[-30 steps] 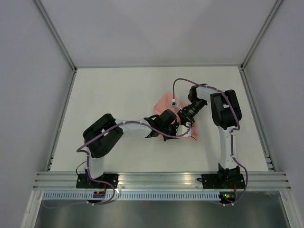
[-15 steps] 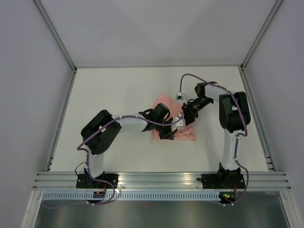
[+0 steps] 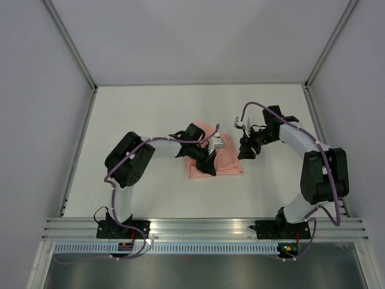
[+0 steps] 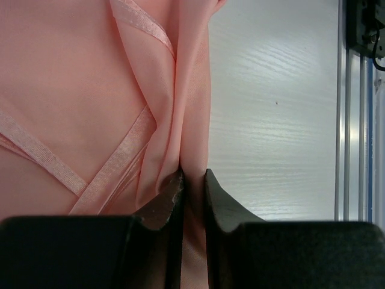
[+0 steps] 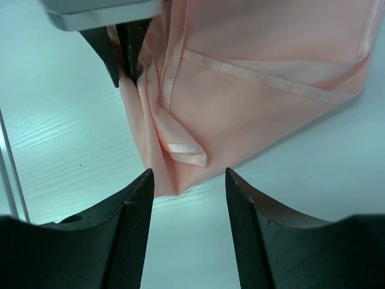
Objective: Fold the napkin, place the utensils inside, and roll it up
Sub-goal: Roll the napkin at the center of the board.
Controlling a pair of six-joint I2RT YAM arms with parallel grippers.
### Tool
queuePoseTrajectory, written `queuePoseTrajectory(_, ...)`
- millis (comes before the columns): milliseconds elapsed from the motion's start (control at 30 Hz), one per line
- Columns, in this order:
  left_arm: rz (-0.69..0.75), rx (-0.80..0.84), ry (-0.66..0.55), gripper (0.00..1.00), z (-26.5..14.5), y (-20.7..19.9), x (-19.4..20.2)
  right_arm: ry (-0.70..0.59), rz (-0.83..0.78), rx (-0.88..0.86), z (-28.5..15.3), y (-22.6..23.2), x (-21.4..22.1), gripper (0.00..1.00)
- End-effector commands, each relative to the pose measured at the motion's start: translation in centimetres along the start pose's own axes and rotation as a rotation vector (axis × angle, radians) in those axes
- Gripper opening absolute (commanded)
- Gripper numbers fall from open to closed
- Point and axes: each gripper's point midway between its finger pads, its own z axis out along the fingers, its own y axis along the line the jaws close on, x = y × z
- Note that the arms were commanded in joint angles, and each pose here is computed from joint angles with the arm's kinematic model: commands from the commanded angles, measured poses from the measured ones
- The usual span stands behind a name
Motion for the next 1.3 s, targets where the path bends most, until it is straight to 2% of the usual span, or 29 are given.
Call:
queuePoseTrajectory(0,-0.048,0.091,-0.020,0.02,0.4,-1.5,-0.8,-0.052,-0.227,0.056,0.3,0.2,-1.9,0.58)
queuePoseTrajectory(200,-0.056,0.098,-0.025,0.02,0.1,-1.5,-0.8,0.044,-0.478,0.153,3.8,2.8,-0.5,0.65)
queuePoseTrajectory(333,-0.065,0.098,-0.024,0.02,0.0,-1.4,-0.4,0.059,-0.611,0.206,5.8,3.7,0.1,0.69)
queuePoseTrajectory(667,-0.058,0.106,-0.030,0.02,-0.1,-1.6,-0.7,0.110,-0.697,0.248,7.5,3.8,1.1,0.71)
queuePoseTrajectory(833,-0.055,0.105,-0.034,0.02,-0.1,-1.6,-0.9,0.146,-0.705,0.209,8.3,4.4,2.3,0.69)
queuePoseTrajectory(933,-0.052,0.110,-0.037,0.02,-0.2,-1.6,-1.0,0.165,-0.705,0.202,8.5,4.2,2.8,0.63)
queuePoseTrajectory(1033,-0.037,0.111,-0.044,0.02,-0.4,-1.8,-1.3,0.198,-0.690,0.173,8.9,4.2,3.7,0.47)
queuePoseTrajectory(1133,-0.027,0.105,-0.053,0.02,-0.7,-1.7,-1.7,0.212,-0.686,0.159,8.9,4.2,3.9,0.39)
queuePoseTrajectory(1233,-0.010,0.078,-0.071,0.08,-1.0,-1.5,-2.4,0.240,-0.674,0.126,9.0,4.5,4.4,0.32)
queuePoseTrajectory(1267,-0.002,0.066,-0.083,0.12,-1.3,-1.5,-2.9,0.256,-0.663,0.108,9.1,4.6,4.8,0.24)
